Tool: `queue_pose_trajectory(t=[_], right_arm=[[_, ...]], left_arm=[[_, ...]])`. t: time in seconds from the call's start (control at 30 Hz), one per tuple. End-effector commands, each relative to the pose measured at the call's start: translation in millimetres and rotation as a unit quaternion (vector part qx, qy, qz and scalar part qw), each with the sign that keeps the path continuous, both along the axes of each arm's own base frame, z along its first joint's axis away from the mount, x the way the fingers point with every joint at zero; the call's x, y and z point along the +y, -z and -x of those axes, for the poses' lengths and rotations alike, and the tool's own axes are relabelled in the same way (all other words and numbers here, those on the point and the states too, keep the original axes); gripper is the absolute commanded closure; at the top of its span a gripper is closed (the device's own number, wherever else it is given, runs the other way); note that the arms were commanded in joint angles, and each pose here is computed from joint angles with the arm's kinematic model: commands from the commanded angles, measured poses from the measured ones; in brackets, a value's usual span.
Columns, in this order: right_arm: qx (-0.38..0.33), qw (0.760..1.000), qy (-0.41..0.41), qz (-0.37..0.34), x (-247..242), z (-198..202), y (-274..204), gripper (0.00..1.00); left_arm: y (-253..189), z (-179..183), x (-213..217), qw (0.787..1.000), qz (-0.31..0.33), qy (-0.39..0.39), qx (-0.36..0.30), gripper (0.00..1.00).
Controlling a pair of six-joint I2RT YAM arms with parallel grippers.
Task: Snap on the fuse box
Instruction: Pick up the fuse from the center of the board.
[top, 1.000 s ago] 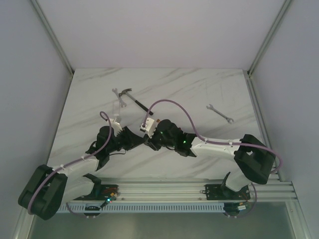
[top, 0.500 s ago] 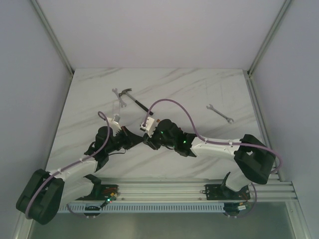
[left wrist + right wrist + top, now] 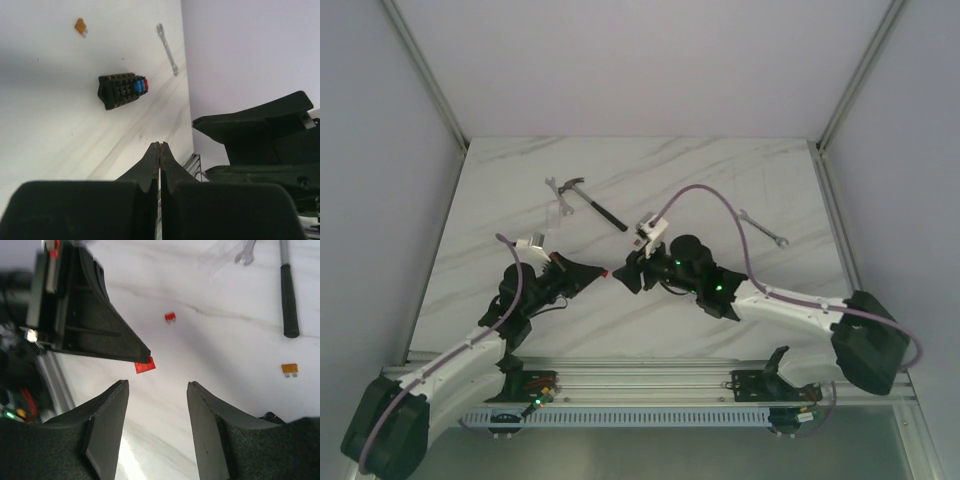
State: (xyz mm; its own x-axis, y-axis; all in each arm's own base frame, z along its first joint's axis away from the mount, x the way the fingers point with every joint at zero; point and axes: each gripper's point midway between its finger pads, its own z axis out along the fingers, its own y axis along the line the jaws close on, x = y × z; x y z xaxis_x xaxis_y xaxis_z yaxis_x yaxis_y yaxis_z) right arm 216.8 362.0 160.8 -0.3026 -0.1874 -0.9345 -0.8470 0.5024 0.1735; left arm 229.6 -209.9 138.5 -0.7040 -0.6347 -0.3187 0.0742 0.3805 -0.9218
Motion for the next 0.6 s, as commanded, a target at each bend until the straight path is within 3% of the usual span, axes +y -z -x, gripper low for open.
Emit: queue_pose_trajectory(t=[0.0, 0.23, 0.57], right_arm=[[0.066, 0.984, 0.049, -0.159, -4.0, -0.2, -55.4, 0.45], [0.165, 0.949, 0.051, -0.266, -2.4, 4.5, -77.5, 0.50], [0.210, 0.911, -0.010, -0.356, 20.4, 10.5, -98.7, 0.59]], left_arm=[[-22.3, -8.9, 12.1, 0.997, 0.039, -0.058, -0.026, 1.00], [-60.3, -8.8, 30.0, 0.985, 0.111, -0.113, -0.075, 1.00], [-102.3, -1.4, 33.5, 0.965, 0.196, -0.126, -0.116, 1.00]])
